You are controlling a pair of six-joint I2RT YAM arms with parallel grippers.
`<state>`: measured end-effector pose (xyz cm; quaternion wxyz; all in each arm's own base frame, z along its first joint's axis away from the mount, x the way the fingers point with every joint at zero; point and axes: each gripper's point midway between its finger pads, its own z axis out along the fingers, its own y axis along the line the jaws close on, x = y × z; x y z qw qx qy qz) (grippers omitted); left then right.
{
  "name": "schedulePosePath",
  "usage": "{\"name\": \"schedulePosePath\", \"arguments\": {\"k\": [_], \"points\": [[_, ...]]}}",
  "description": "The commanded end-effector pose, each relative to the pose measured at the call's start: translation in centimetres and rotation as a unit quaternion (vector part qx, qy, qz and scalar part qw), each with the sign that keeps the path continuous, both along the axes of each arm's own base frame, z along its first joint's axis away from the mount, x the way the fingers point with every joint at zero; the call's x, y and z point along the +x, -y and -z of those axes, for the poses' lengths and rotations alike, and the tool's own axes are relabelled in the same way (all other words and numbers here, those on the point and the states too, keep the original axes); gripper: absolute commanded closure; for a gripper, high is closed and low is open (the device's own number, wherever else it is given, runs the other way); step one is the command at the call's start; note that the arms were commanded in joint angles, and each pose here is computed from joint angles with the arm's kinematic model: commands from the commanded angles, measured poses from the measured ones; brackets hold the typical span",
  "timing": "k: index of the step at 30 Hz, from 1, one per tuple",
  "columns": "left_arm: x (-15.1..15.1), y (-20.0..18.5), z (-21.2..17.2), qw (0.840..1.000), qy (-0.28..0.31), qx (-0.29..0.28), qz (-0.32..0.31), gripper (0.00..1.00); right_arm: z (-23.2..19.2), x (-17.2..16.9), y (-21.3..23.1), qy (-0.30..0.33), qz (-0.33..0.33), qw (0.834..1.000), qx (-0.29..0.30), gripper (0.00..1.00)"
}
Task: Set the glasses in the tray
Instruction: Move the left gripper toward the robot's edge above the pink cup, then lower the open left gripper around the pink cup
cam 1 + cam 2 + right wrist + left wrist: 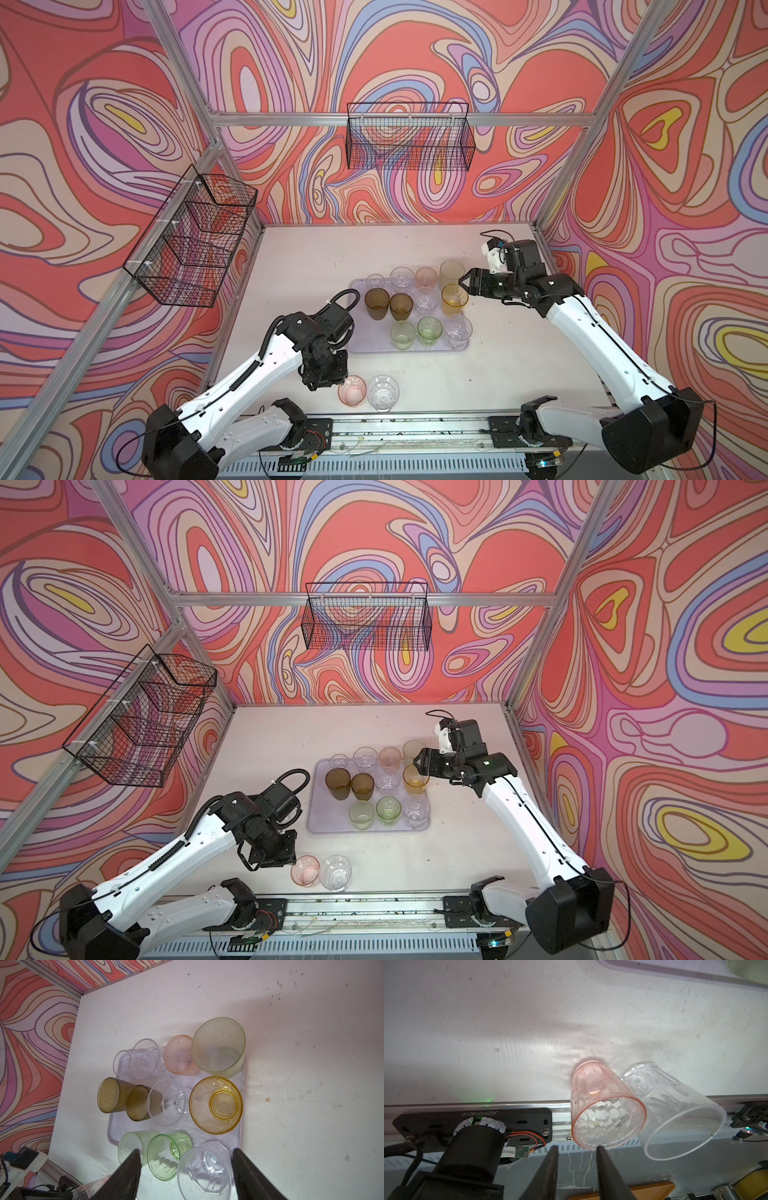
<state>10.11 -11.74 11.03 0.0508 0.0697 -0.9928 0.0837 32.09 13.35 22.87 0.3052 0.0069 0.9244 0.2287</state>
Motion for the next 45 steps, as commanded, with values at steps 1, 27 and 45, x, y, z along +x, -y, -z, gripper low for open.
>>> {"name": "schedulePosePath", "arguments": {"k": [1,27,45], "points": [[-0.2,0.0,0.7,1.0,-0.001,-0.001,-0.011,0.67,-0.9,0.6,-0.3,0.014,-0.005,1.0,0.006,0.29],[-0.4,-0.8,3.6,0.999,-0.017,0.035,-0.006,0.77,-1.0,-0.1,0.1,0.009,-0.004,1.0,-0.002,0.29],[-0.3,-0.9,2.7,0.999,-0.024,0.046,0.0,0.95,-1.0,-0.1,0.1,0.009,-0.004,1.0,-0.002,0.3]]}}
